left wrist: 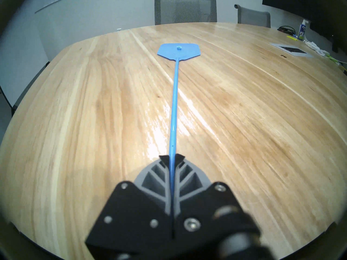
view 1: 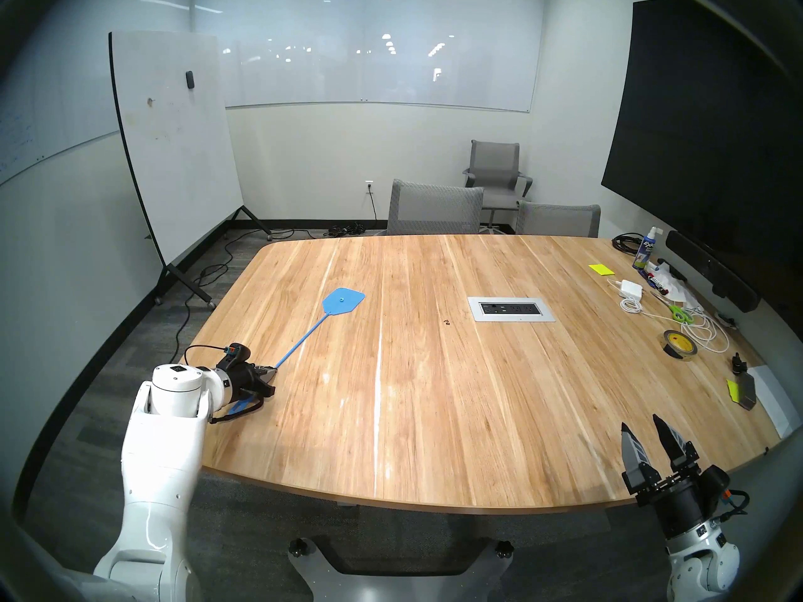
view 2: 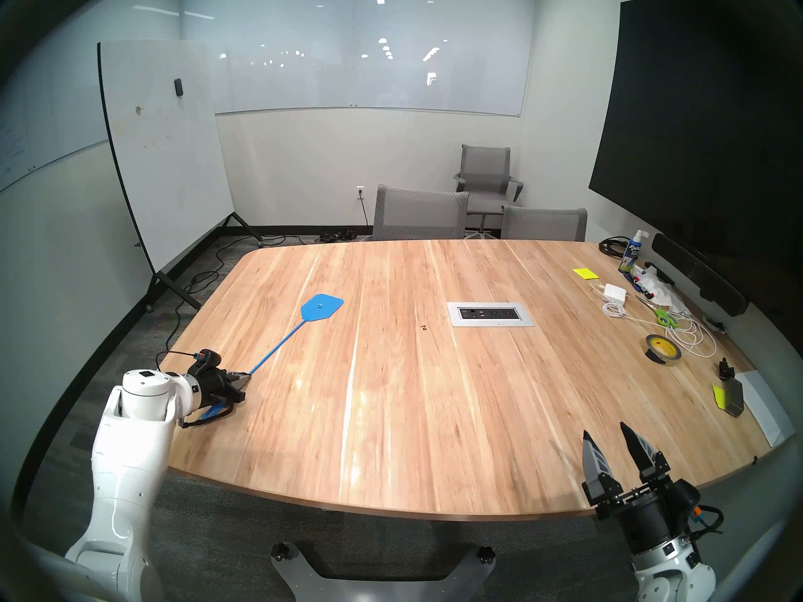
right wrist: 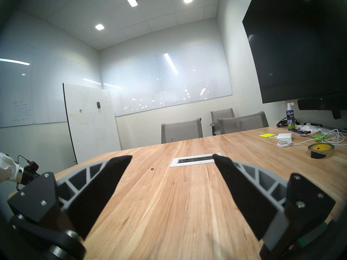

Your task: Swat a bug on table

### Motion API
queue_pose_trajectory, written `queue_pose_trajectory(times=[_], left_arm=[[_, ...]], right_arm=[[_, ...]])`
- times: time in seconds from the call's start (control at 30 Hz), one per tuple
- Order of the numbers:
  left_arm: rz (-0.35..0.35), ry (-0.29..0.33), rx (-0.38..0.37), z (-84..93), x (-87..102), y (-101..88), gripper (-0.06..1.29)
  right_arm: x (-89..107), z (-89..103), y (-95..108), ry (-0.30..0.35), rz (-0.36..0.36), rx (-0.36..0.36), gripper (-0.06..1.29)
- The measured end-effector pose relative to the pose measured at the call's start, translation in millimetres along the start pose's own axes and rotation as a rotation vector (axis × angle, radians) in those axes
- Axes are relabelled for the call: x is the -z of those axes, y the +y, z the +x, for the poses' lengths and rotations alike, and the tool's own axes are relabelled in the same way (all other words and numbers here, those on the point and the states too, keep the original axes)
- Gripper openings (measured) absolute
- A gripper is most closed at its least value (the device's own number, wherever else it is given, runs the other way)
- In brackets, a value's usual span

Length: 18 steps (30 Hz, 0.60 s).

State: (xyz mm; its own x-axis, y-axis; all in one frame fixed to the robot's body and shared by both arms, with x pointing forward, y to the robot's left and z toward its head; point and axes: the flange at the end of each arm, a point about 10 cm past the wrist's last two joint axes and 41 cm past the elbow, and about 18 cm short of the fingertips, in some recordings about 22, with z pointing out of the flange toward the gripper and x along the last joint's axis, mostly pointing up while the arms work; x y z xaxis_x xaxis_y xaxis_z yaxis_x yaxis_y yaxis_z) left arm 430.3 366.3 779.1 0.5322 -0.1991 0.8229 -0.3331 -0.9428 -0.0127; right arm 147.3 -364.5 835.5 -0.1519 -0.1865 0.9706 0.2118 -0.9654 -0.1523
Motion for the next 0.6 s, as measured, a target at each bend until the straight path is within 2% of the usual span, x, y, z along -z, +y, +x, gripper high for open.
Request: queue_pose_trajectory(times=[0.2, 0.6], left_arm=[[-0.039, 0.011, -0.012, -1.1, -0.6, -5.6, 0.0], [-0.055, 0.025, -0.133, -0.4, -2.1, -7.5, 0.0]], right_arm=[[0.0, 0.0, 0.0, 0.0, 0.0, 0.0, 1.24], [0.0, 0.0, 0.0, 0.0, 0.0, 0.0, 1.24]])
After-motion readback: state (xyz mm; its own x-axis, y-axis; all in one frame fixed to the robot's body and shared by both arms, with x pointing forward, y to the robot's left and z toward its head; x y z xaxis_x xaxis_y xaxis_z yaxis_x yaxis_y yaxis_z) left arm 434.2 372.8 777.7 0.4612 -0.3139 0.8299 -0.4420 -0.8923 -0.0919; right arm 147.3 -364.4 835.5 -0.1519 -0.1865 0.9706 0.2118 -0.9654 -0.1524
